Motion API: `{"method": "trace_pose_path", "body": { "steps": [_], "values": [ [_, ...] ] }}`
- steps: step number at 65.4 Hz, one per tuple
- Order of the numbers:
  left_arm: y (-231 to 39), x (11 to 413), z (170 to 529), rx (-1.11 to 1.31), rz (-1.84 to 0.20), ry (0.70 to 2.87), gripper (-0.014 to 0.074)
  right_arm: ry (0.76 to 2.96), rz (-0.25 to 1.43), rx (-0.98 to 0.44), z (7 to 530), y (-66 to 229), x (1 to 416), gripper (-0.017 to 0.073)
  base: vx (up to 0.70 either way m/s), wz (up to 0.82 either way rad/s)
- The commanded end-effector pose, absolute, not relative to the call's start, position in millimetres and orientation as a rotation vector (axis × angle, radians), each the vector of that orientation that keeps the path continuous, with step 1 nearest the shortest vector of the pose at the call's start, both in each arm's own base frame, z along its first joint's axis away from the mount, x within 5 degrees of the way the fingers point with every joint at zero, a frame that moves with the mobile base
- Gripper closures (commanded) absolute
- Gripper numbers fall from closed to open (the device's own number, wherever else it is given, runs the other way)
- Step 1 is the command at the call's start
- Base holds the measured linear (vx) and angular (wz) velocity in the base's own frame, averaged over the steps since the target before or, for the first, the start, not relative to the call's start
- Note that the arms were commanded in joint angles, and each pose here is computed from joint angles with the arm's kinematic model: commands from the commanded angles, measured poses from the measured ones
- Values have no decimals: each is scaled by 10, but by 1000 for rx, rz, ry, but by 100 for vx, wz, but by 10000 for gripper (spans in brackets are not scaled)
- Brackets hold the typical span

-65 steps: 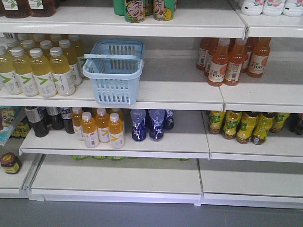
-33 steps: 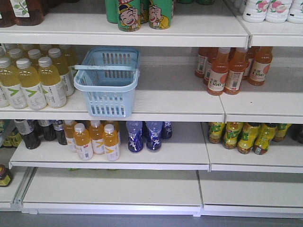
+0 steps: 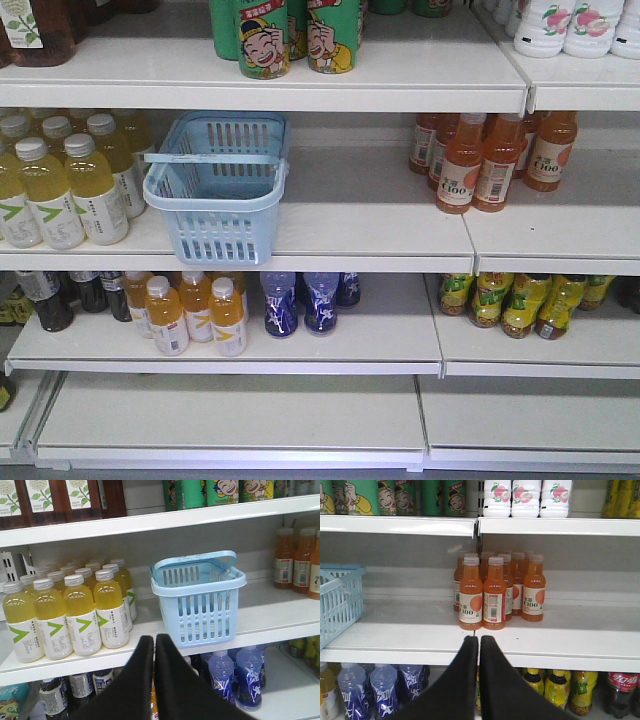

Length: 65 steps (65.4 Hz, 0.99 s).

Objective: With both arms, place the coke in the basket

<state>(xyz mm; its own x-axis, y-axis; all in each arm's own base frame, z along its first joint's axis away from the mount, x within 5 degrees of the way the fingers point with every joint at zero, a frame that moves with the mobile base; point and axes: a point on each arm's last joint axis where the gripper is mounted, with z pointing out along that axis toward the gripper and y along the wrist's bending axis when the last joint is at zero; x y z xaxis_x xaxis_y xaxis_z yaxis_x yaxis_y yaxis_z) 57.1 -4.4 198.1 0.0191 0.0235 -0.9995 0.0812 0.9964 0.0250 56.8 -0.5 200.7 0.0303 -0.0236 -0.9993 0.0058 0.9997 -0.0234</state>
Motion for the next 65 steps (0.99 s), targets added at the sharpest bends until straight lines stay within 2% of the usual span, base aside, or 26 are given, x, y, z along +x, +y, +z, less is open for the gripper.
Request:
{"method": "trace_pose_path", "body": {
  "steps": [1, 65],
  "values": [
    [-55, 551, 2059, 77, -72, 1463, 600, 1464, -34, -26, 2042, 0, 554, 564, 5, -2],
    [-55, 551, 2059, 77, -72, 1463, 600, 1464, -34, -26, 2042, 0, 554, 564, 2, -1]
  ]
}}
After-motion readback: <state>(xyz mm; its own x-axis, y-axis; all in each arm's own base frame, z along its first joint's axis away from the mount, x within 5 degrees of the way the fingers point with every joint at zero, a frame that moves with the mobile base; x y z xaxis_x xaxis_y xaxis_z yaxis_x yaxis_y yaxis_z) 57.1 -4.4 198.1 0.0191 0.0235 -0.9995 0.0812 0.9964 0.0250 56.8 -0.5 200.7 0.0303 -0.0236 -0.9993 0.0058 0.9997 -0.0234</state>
